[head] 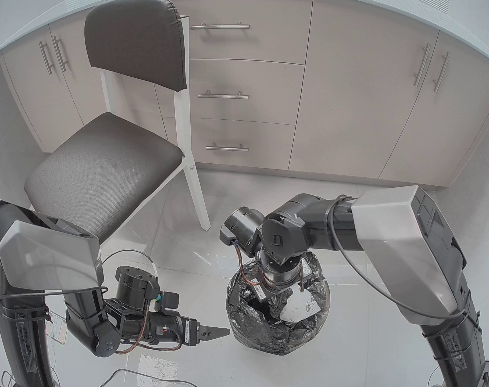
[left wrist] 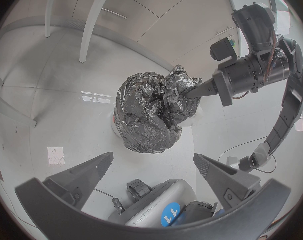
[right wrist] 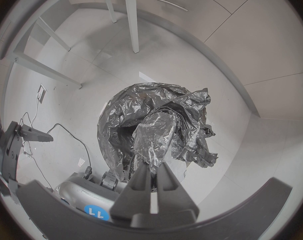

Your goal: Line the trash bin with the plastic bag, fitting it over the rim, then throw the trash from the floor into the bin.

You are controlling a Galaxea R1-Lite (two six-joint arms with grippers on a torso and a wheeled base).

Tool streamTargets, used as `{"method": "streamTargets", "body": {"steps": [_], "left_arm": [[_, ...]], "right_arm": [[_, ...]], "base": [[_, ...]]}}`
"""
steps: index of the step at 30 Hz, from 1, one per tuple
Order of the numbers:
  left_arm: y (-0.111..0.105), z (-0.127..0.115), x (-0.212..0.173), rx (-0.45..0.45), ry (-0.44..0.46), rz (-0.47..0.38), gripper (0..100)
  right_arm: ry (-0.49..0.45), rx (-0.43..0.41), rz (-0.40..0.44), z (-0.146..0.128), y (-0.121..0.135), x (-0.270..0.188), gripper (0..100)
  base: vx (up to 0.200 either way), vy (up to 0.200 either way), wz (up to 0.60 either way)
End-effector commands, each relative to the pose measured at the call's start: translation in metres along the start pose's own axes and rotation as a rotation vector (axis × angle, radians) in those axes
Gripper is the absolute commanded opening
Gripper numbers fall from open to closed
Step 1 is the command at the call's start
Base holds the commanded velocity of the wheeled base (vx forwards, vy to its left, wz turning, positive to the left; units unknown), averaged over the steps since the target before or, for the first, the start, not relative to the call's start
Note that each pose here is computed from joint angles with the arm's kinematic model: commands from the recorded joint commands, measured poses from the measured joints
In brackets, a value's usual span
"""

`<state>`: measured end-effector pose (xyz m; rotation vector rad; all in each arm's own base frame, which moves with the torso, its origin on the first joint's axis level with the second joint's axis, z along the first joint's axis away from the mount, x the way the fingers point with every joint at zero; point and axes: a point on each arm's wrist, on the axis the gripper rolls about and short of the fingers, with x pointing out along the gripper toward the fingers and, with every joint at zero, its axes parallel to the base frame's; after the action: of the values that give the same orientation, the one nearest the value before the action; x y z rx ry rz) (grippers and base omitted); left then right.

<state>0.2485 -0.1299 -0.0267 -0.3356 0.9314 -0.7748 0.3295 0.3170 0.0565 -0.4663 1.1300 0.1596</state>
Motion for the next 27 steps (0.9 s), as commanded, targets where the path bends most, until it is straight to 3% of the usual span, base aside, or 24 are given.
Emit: {"method": "streamTargets", "body": {"steps": [1,19,20,27], "left_arm": [[0.0000,-0.0001,0.0001,0.000,0.000,0.000,100],[0.0000,-0.0001,0.0001,0.000,0.000,0.000,100],[0.0000,-0.0001,0.0001,0.000,0.000,0.000,100],[0.0000,-0.0001,0.0001,0.000,0.000,0.000,100]], "right_arm": [[-0.005,-0.008,-0.013,-0.0012,0.0064,0.0083,0],[-0.016,-0.026,-0.022,-0.0008,0.0079,0.0084,0],[-0.015,-0.027,-0.024,-0.0010,0.0081,0.0090,100],[-0.017,-0.022,-0.023,-0.0009,0.0084,0.0097,100]], "base": [[0.000,0.000,0.00],[0.000,0.000,0.00],[0.000,0.000,0.00],[0.000,0.000,0.00]]}}
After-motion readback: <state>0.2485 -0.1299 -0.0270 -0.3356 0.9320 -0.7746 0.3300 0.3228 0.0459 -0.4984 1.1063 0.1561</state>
